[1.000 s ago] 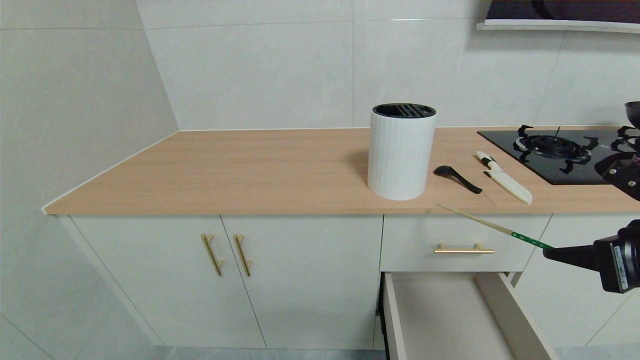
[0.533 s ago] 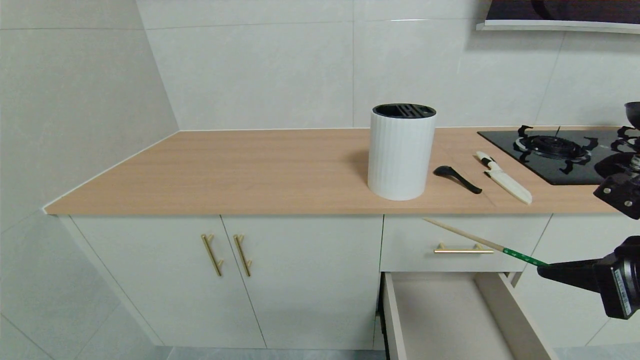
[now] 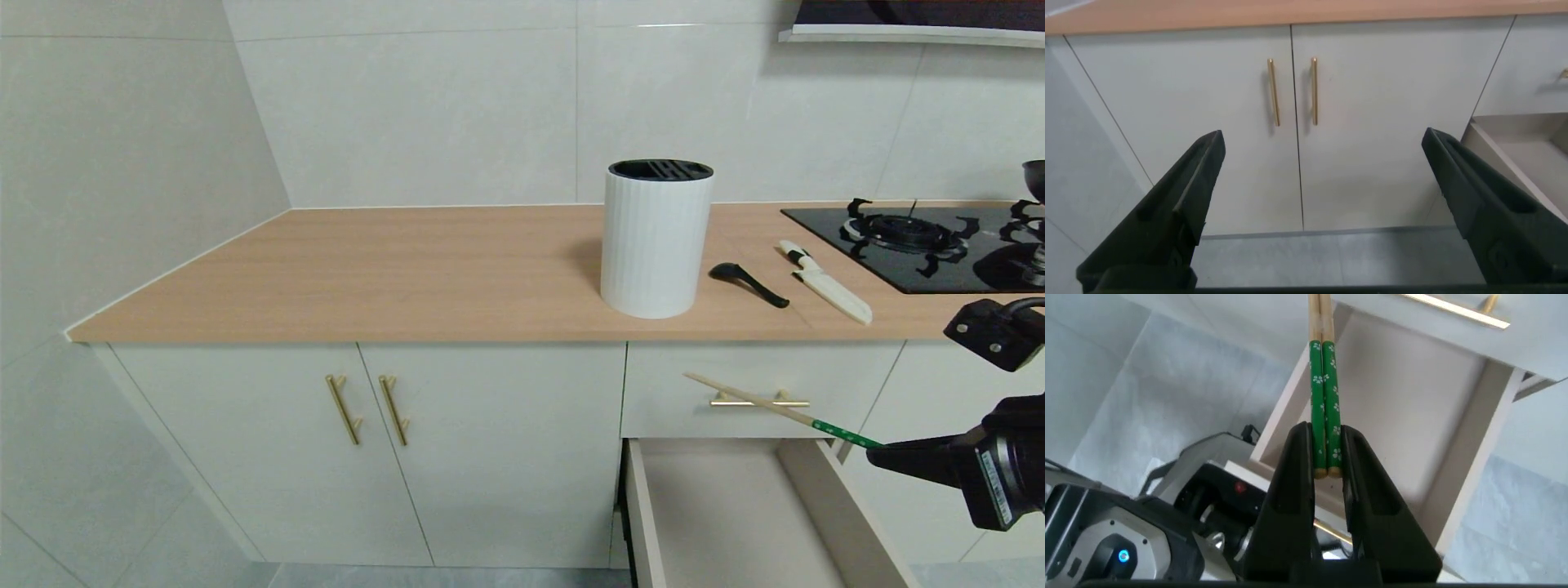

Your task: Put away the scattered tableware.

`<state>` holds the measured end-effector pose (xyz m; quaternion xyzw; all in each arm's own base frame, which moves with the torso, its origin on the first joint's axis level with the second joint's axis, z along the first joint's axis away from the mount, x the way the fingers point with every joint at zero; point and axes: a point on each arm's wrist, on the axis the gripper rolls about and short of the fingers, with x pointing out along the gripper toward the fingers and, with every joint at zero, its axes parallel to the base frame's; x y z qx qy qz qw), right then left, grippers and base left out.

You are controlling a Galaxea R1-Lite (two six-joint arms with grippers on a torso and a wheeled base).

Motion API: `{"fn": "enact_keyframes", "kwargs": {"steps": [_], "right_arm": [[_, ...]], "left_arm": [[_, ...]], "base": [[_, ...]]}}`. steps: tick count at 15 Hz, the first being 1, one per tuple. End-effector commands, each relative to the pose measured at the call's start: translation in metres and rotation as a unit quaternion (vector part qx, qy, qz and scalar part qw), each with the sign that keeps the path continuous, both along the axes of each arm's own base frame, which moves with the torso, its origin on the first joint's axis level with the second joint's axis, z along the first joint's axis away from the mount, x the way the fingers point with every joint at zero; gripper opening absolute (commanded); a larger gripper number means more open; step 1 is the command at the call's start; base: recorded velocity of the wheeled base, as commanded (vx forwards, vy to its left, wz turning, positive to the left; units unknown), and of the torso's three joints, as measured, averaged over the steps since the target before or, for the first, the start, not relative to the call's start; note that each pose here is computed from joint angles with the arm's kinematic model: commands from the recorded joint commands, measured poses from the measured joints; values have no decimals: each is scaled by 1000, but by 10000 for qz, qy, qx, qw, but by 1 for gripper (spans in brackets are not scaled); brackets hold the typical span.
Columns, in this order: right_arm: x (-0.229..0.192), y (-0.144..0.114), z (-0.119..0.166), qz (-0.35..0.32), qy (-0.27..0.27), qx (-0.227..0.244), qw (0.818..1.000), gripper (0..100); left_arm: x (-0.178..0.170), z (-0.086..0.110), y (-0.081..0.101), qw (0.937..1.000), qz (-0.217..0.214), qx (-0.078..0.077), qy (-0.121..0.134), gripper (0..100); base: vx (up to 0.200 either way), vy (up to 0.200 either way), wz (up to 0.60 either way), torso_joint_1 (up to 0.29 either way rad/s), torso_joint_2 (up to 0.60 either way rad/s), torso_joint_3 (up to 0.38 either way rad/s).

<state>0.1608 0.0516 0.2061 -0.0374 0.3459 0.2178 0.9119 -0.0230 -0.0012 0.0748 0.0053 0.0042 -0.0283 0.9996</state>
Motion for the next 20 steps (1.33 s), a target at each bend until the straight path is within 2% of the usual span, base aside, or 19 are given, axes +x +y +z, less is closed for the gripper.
{"fn": "enact_keyframes", "kwargs": {"steps": [1, 14, 20], "right_arm": [[3, 1, -4, 11, 95, -34, 9999, 0], [23, 7, -25, -24, 577, -193, 9981, 0], [31, 10, -34, -15, 804, -262, 9964, 0]], "left_arm": [[0, 0, 0, 10000, -1, -1, 2, 100], [0, 0, 0, 10000, -1, -1, 2, 100], [0, 0, 0, 10000, -1, -1, 2, 100]], "base": [[0, 0, 0, -173, 422, 242], [0, 0, 0, -161, 461, 298], [0, 0, 0, -23, 83, 59]]}}
